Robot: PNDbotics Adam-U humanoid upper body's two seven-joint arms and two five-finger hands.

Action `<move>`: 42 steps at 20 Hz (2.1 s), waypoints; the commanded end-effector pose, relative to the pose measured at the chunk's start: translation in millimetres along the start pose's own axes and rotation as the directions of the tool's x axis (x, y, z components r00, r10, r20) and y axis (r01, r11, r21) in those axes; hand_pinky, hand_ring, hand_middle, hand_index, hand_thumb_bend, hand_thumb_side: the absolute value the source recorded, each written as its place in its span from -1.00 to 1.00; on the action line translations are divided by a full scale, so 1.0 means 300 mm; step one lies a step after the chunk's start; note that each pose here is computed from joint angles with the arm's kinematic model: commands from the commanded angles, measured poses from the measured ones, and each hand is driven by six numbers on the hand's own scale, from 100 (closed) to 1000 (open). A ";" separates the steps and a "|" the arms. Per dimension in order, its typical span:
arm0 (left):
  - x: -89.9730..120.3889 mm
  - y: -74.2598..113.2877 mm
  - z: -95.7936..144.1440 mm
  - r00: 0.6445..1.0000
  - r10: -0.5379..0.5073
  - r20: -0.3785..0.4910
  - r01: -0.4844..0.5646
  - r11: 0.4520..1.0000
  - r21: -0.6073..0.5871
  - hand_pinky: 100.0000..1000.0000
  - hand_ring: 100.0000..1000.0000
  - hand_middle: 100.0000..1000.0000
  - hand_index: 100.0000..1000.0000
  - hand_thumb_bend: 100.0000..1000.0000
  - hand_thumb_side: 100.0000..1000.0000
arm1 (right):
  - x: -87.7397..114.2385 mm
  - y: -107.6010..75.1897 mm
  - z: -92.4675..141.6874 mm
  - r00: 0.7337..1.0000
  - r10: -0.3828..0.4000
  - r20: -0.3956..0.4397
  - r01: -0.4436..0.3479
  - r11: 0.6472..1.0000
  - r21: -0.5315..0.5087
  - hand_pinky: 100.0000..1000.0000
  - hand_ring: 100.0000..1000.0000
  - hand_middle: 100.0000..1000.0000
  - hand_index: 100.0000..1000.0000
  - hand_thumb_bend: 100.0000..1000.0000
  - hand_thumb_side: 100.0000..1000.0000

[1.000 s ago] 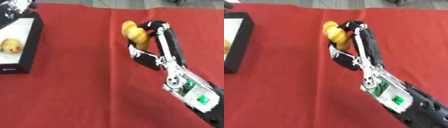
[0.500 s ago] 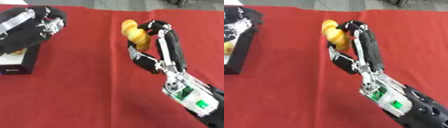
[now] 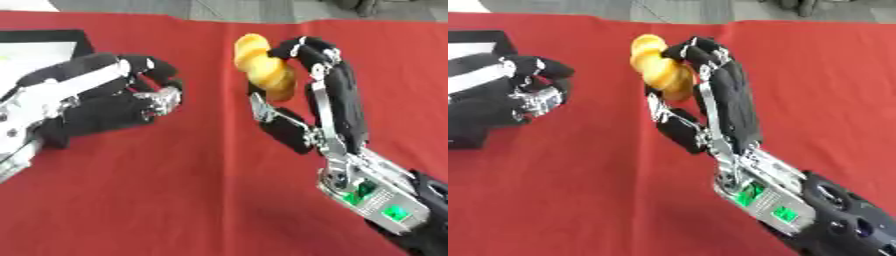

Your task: Pick up the objects with one hand, pass them to the other hand, and then place them into the box on the other side of the table.

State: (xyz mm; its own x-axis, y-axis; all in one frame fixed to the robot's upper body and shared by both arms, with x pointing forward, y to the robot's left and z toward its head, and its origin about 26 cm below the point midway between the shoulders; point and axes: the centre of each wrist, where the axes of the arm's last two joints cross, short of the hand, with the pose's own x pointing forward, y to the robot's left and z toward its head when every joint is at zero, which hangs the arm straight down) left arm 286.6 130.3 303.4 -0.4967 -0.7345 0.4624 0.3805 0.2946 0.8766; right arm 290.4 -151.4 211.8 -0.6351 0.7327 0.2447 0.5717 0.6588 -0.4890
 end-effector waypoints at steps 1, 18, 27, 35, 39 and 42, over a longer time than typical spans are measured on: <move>0.030 0.014 0.008 0.998 -0.050 0.028 0.050 0.999 -0.002 0.63 0.58 0.61 0.86 -1.00 0.51 | 0.014 -0.017 -0.012 0.999 0.038 0.023 -0.036 0.997 -0.072 0.30 0.35 -0.22 -0.02 -0.92 -1.00; 0.097 0.026 -0.003 0.976 -0.210 0.054 0.198 0.963 0.181 0.72 0.60 0.60 0.92 -0.96 -0.56 | 0.029 0.003 0.015 0.979 0.013 0.206 -0.015 1.000 0.004 0.39 0.33 -0.20 -0.01 -0.92 -1.00; 0.121 0.011 -0.012 0.972 -0.229 0.061 0.219 0.967 0.133 0.73 0.61 0.60 0.91 -0.82 -0.19 | 0.031 0.004 0.014 0.950 0.045 0.308 -0.040 0.999 -0.022 0.46 0.31 -0.18 0.02 -0.92 -1.00; 0.127 0.007 -0.014 0.960 -0.271 0.072 0.263 0.959 0.102 0.75 0.62 0.60 0.92 -0.66 -0.01 | 0.027 0.001 0.013 0.916 0.082 0.392 -0.074 0.997 -0.036 0.52 0.30 -0.16 0.05 -0.92 -1.00; 0.130 0.009 -0.014 0.955 -0.290 0.060 0.280 0.950 0.141 0.80 0.66 0.63 0.95 -0.55 -0.12 | 0.027 0.002 0.016 0.904 0.086 0.419 -0.075 0.996 -0.044 0.53 0.29 -0.15 0.05 -0.91 -1.00; 0.133 0.008 -0.015 0.948 -0.314 0.051 0.300 0.936 0.185 0.84 0.68 0.64 0.97 -0.49 -0.21 | 0.026 0.003 0.018 0.895 0.093 0.437 -0.077 0.996 -0.052 0.55 0.28 -0.15 0.06 -0.91 -1.00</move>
State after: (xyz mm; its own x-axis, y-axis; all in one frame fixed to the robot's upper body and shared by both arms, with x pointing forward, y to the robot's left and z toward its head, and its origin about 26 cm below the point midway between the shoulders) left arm 275.2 99.2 314.3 -0.6247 -0.7566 0.1933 0.1095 0.1602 0.9810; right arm 285.8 -144.6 201.3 -0.7428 0.6498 -0.1609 0.6330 0.6036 -0.4848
